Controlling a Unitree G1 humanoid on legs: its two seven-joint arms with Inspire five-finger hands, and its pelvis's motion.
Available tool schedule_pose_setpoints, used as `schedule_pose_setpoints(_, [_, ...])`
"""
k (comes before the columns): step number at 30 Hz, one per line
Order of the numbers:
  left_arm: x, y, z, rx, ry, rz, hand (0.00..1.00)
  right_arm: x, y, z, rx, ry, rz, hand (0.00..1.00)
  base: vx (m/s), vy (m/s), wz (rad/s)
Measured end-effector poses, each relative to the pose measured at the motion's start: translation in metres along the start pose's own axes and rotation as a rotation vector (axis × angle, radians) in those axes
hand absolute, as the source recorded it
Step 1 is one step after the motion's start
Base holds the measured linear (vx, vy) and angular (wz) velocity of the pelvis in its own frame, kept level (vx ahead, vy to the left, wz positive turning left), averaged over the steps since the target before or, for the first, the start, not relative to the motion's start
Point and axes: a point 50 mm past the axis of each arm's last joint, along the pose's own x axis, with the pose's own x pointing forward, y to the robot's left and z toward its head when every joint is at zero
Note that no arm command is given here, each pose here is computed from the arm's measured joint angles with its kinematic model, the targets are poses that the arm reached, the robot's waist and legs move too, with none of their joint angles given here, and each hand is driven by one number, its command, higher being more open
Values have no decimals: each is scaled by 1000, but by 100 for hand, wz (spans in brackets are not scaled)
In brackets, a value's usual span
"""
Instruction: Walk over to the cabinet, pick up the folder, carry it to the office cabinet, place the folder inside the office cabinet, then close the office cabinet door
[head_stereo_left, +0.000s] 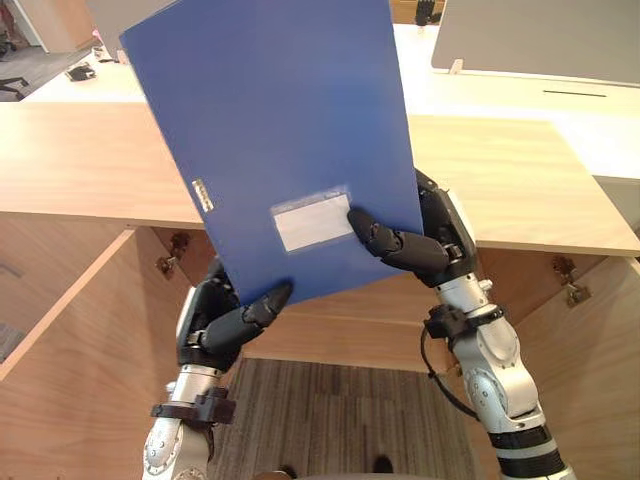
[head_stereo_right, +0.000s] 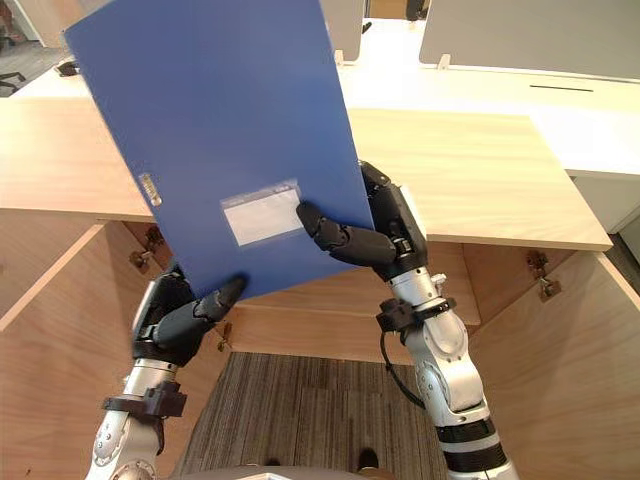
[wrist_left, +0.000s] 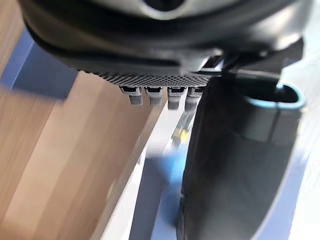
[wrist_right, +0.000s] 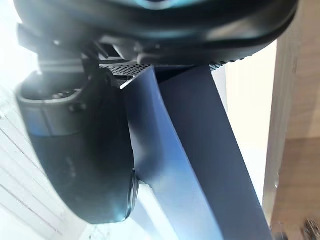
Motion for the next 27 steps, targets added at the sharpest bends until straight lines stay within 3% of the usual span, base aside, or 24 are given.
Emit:
schedule_pose_setpoints(5, [-24, 66, -8, 62, 35, 417, 100, -11, -20, 5, -25, -15, -134, 0, -33, -30, 12])
schedule_pose_setpoints(7, [-33, 75, -14, 68, 68, 480, 100, -12, -23, 6, -37, -14, -150, 0, -16, -14, 2])
schedule_pose_setpoints(12, [-56, 90, -52, 91, 260, 560, 100, -19, -15, -4, -105, 51, -118, 0, -21, -14, -1])
schedule_pose_setpoints(17, [-106, 100, -122, 117, 693, 622, 100, -31, 2, -44, -164, 251, -7, 0, -35, -29, -4])
schedule_pose_setpoints(20, [-121, 98, -148, 144, 884, 599, 100, -37, 13, -72, -214, 377, 91, 0, -71, -34, -2])
schedule_pose_setpoints(25, [-89, 89, -161, 197, 922, 494, 100, -8, 28, -89, -453, 403, 306, 0, -206, -37, -7])
schedule_pose_setpoints(27, [-66, 85, -160, 213, 884, 454, 100, 1, 21, -96, -504, 430, 285, 0, -261, -1, 4])
